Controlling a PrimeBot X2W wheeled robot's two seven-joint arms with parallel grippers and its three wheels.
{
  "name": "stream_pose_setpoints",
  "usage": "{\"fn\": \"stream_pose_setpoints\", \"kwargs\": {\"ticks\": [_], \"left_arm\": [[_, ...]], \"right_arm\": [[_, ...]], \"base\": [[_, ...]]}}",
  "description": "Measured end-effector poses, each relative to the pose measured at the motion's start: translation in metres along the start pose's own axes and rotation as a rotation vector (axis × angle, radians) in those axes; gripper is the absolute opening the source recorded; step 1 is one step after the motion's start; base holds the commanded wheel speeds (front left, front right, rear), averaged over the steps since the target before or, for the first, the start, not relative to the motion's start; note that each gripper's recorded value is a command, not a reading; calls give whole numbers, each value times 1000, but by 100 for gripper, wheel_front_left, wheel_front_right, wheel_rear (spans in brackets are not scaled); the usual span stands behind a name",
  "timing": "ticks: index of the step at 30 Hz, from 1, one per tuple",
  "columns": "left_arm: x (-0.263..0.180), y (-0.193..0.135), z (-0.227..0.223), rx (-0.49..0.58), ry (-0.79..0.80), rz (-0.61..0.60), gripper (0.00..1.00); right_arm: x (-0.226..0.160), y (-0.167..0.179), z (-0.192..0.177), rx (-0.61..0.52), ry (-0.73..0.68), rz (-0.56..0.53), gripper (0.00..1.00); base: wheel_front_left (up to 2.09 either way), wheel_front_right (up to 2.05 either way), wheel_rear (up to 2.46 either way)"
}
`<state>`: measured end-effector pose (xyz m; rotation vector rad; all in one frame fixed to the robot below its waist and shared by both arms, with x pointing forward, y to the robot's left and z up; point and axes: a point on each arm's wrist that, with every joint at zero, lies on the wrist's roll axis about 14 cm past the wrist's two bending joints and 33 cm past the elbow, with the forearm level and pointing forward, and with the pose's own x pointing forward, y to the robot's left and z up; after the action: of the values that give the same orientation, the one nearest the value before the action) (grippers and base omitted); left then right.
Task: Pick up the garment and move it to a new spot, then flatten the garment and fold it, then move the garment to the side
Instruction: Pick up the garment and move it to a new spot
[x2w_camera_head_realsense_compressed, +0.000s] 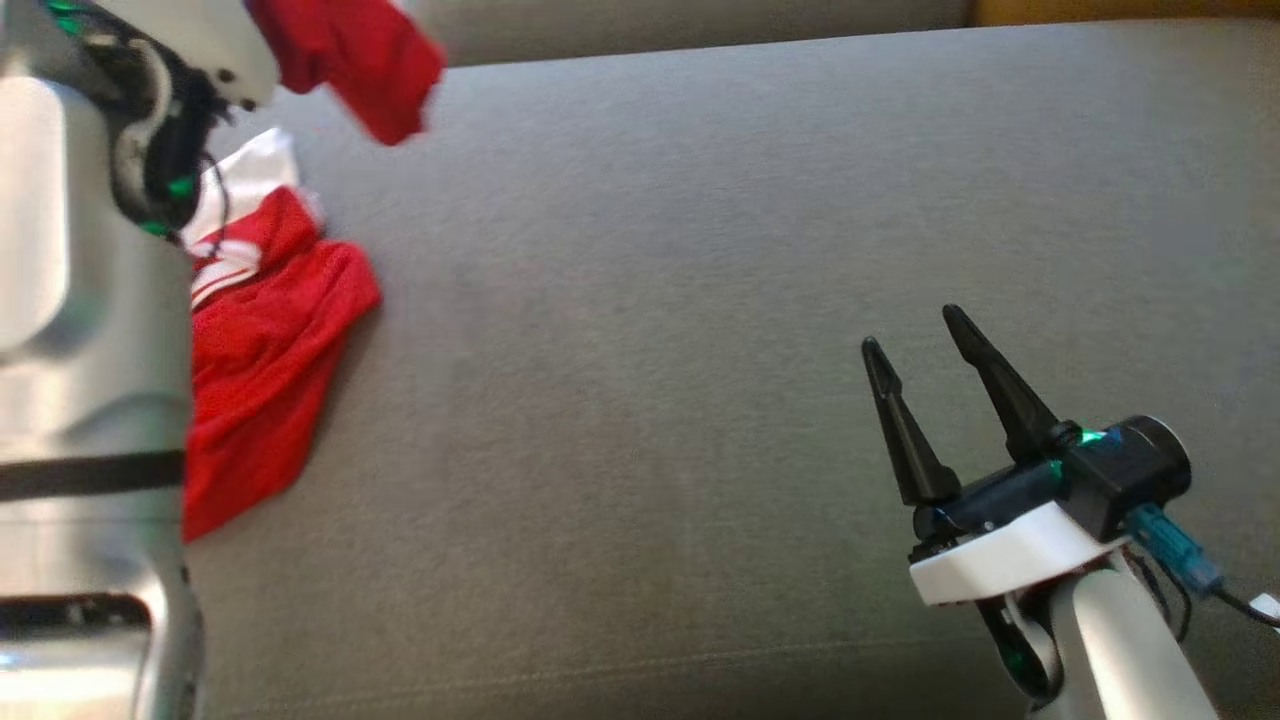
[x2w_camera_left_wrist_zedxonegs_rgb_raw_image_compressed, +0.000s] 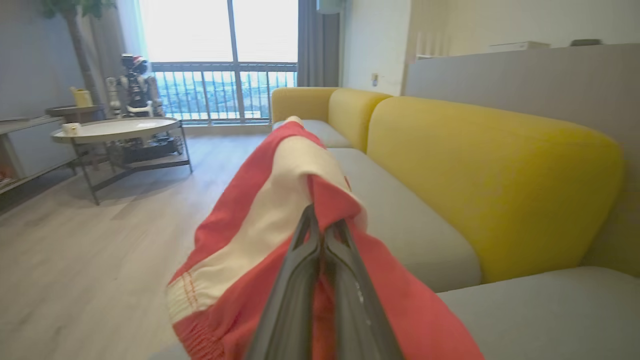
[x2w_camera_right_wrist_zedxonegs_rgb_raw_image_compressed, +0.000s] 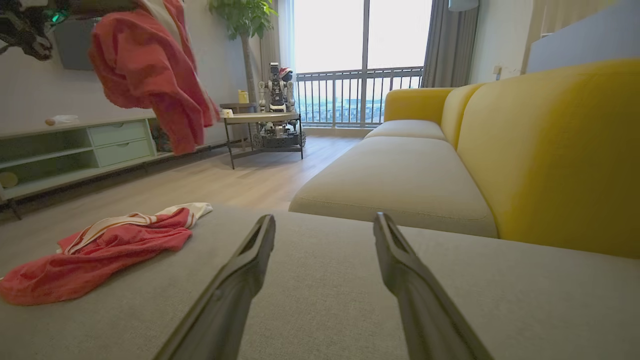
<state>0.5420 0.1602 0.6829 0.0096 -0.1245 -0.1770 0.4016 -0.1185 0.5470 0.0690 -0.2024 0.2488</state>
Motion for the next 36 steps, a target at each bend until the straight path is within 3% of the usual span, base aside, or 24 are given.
{"fn": "stream_pose_setpoints", "kwargs": {"ticks": [6,15,20,23,28,32,33,34,36], "left_arm": [[3,-87,-1,-113,-22,-176,0],[-5,-195,-68,-246,105,-355,0],[-3,-238,-98,-286,141,-426,0],[-7,-258,-139,-304,224,-458,0],[-40,-291,-213,-308,387,-538,0],[-60,-312,-229,-355,435,-599,0],[-63,-315,-229,-366,436,-606,46],[-67,-315,-229,-368,439,-607,100],[-72,-314,-226,-353,422,-603,100]], "right_arm": [[-21,-26,32,-4,-79,-92,100],[-55,-67,54,-61,-117,-236,100],[-67,-85,49,-83,-85,-303,100],[-69,-94,40,-81,-55,-331,100],[-68,-103,31,-90,-20,-356,100],[-68,-106,26,-93,-2,-364,100],[-67,-105,26,-91,-3,-360,100],[-66,-104,26,-90,-6,-355,100],[-63,-100,27,-86,-14,-341,100]], "base": [[0,0,0],[0,0,0],[0,0,0],[0,0,0],[0,0,0],[0,0,0],[0,0,0],[0,0,0],[0,0,0]]}}
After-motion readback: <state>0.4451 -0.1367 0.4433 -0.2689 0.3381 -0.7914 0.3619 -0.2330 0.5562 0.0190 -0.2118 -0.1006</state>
